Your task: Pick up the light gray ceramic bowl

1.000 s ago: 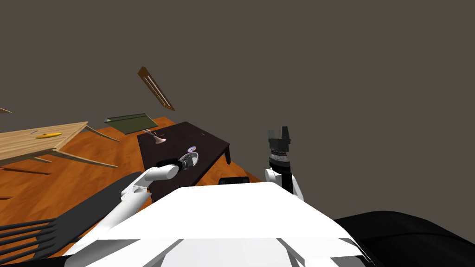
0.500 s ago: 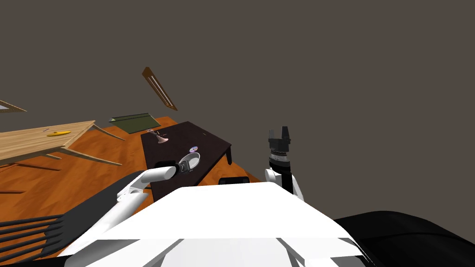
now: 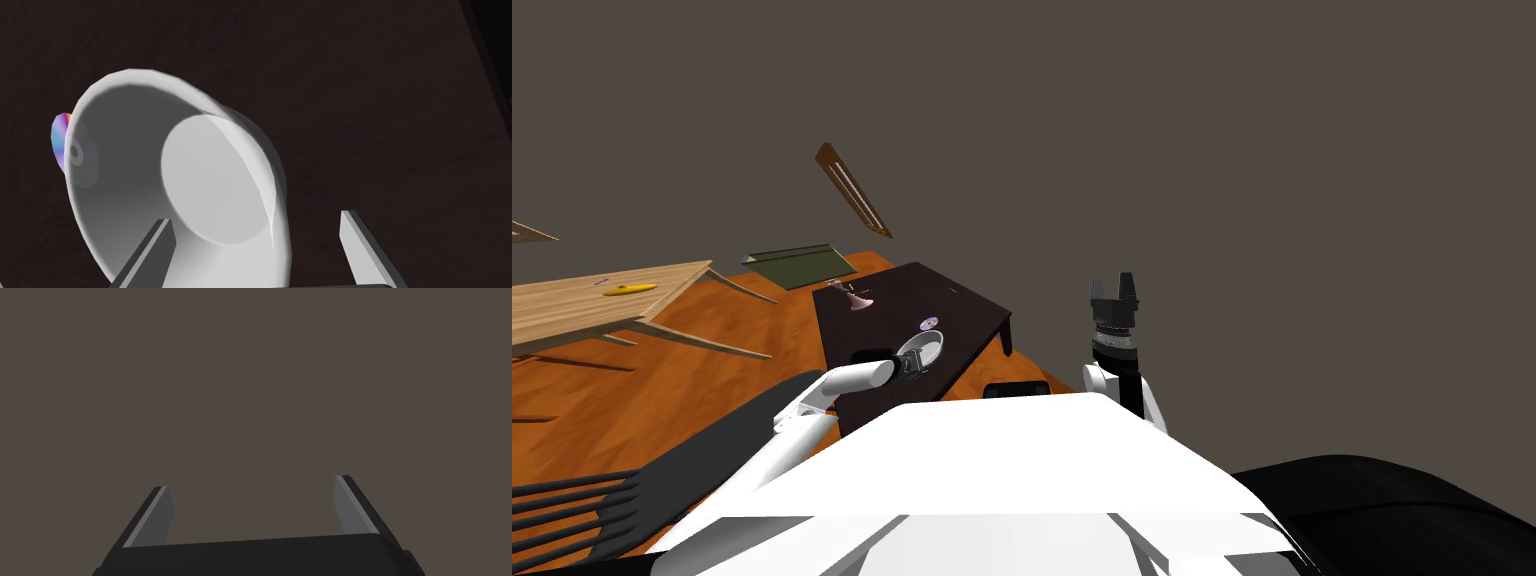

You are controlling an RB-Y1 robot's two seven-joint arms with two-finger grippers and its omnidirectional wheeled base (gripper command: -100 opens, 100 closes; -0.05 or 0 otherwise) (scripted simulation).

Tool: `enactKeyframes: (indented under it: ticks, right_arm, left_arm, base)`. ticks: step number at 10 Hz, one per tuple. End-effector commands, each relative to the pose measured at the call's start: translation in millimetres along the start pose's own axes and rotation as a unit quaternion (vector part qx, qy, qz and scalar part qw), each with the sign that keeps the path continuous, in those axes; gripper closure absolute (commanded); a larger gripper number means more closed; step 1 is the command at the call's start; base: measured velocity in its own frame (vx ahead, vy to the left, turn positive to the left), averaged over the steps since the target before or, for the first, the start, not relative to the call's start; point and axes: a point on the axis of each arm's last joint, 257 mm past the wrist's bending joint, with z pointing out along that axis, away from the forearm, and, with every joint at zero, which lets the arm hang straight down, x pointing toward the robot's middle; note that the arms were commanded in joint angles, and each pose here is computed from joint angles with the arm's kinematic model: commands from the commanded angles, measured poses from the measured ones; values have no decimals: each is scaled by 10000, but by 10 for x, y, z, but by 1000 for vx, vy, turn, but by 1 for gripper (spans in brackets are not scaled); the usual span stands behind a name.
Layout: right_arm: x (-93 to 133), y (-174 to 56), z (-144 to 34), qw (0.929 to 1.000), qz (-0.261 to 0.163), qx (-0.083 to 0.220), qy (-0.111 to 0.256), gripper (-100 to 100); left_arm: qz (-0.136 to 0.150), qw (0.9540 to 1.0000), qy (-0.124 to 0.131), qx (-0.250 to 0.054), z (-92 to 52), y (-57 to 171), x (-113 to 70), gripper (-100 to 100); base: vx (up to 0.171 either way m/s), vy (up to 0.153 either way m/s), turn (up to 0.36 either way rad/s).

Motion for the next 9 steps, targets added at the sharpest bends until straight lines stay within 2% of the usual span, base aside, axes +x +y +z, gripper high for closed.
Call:
enactKeyframes:
  ticks: [1, 2, 3, 7, 8, 9]
  right_arm:
    - [0, 0, 0, 10000, 0, 0, 0, 0]
    - [0, 0, 0, 10000, 0, 0, 0, 0]
    - [0, 0, 0, 10000, 0, 0, 0, 0]
    - [0, 0, 0, 10000, 0, 0, 0, 0]
    - [0, 0, 0, 10000, 0, 0, 0, 0]
    - [0, 0, 0, 10000, 0, 0, 0, 0]
  left_arm:
    - [-16, 10000, -10, 11, 83, 41, -16, -100]
    - [-12, 10000, -7, 2, 57, 37, -3, -100]
    - [-9, 10000, -5, 10, 63, 38, -2, 100]
    - [-18, 10000, -4, 5, 64, 42, -3, 100]
    - [-19, 10000, -5, 2, 64, 44, -3, 0]
    - [7, 10000, 4, 7, -12, -7, 3, 100]
  base:
    - [23, 17, -29]
    - [10, 7, -6]
    - [0, 0, 0]
    - [0, 0, 0]
    - [0, 0, 0]
    - [-8, -11, 36]
